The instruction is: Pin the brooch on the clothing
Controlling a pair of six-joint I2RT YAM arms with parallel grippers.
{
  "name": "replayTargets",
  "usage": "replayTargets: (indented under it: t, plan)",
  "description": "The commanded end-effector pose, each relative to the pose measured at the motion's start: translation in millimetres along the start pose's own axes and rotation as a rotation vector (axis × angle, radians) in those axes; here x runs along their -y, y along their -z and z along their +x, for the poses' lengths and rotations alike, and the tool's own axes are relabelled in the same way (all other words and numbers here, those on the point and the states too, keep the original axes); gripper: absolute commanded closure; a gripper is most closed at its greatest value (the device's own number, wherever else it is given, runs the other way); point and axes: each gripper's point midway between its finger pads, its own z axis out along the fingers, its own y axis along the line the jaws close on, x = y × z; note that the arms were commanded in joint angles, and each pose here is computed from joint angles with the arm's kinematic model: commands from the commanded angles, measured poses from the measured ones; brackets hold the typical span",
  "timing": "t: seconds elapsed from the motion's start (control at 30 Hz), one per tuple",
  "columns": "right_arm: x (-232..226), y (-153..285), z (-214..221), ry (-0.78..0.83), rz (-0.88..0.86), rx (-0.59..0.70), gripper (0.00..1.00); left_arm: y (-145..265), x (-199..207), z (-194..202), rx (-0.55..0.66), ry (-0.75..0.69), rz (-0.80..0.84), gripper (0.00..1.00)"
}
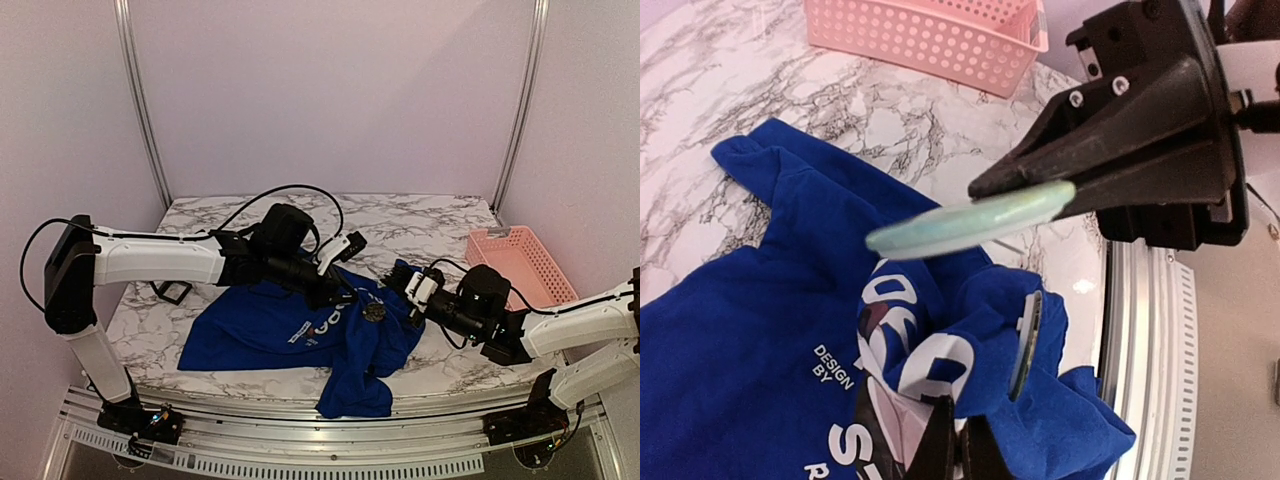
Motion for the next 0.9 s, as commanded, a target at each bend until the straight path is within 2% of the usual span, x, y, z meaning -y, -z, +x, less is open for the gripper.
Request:
replayTargets:
  t: [0.0,0.13,0.37,0.87]
  plan:
    - [-14.8,6.2,14.3,-0.003,-0.024,-0.064,1.0,16.5,2.6,-21.6,0.068,0.001,-0.002,1.0]
    - [-18.9,2.4,25.0,0.014,-0.009,-0.099,1.0,18.2,4.9,-25.8,0.083,0.032,0.008,1.0]
    - [-21.8,0.0,21.0,0.035,-0.011,-0.083,1.0,17.7,8.3,-22.4,0.073,0.113,0.032,1.0]
    - [-26.4,6.9,2.6,0.042,-0.015,-0.038,1.0,14.9,4.0,-23.0,0.086,0.123,0.016,1.0]
